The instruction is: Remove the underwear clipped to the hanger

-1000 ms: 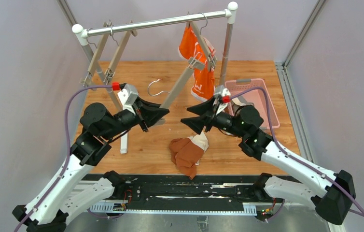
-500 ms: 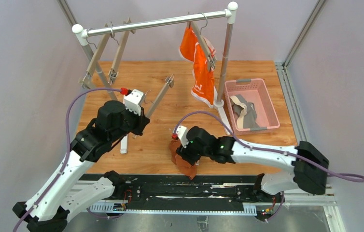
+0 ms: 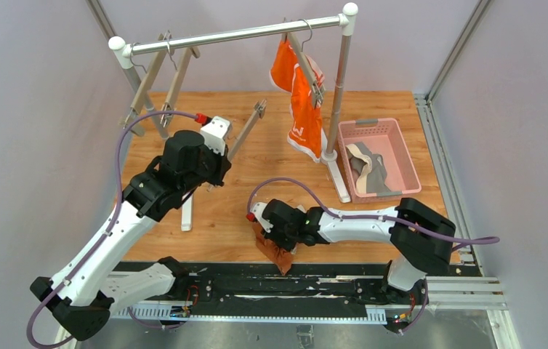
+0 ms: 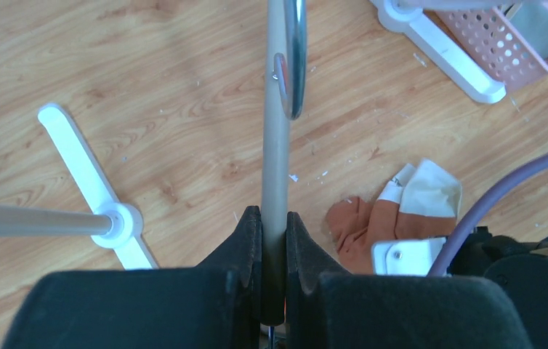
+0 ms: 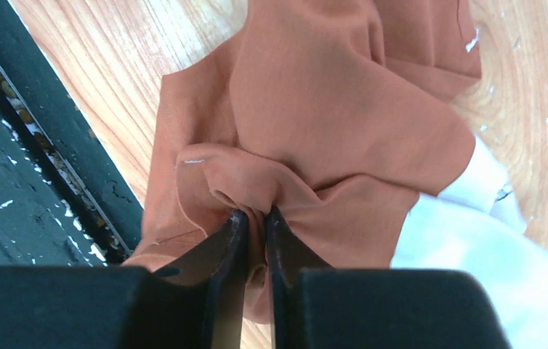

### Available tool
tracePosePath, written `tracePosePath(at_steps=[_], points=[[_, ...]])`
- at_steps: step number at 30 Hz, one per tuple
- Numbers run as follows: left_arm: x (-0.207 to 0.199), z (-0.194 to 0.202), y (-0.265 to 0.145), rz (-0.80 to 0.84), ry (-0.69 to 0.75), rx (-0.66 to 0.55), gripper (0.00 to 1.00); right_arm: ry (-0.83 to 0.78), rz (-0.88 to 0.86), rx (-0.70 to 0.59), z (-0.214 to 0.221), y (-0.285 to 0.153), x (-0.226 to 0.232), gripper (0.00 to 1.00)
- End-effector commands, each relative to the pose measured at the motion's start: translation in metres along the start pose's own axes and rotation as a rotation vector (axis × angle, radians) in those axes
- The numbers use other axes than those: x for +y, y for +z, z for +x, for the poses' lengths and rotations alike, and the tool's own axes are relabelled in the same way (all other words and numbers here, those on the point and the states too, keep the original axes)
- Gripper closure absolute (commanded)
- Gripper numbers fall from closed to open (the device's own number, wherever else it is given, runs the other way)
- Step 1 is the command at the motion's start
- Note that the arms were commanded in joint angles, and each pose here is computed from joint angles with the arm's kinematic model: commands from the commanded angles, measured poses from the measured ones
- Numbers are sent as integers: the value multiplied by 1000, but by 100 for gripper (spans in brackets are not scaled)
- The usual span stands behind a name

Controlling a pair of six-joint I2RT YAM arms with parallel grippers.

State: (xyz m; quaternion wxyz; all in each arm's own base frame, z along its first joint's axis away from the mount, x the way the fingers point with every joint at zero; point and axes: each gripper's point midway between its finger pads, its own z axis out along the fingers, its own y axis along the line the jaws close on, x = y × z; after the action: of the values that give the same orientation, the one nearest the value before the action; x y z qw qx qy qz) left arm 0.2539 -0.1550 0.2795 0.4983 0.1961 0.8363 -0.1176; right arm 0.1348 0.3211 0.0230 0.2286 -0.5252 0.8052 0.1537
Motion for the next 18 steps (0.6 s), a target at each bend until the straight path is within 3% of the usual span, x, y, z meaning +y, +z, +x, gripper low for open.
tracePosePath(at_steps=[1,4,8,18], points=[[1,-45,-7,-9,11,-122,100,21,-21,82,17,7,9,98],[-1,-58,-7,1,22,-139,100,32,9,68,15,-2,4,99],[0,-83,-12,-9,33,-180,100,61,133,-72,-13,-46,-19,99],[12,-123,-20,-81,69,-224,100,325,744,-434,-35,-226,-156,99]])
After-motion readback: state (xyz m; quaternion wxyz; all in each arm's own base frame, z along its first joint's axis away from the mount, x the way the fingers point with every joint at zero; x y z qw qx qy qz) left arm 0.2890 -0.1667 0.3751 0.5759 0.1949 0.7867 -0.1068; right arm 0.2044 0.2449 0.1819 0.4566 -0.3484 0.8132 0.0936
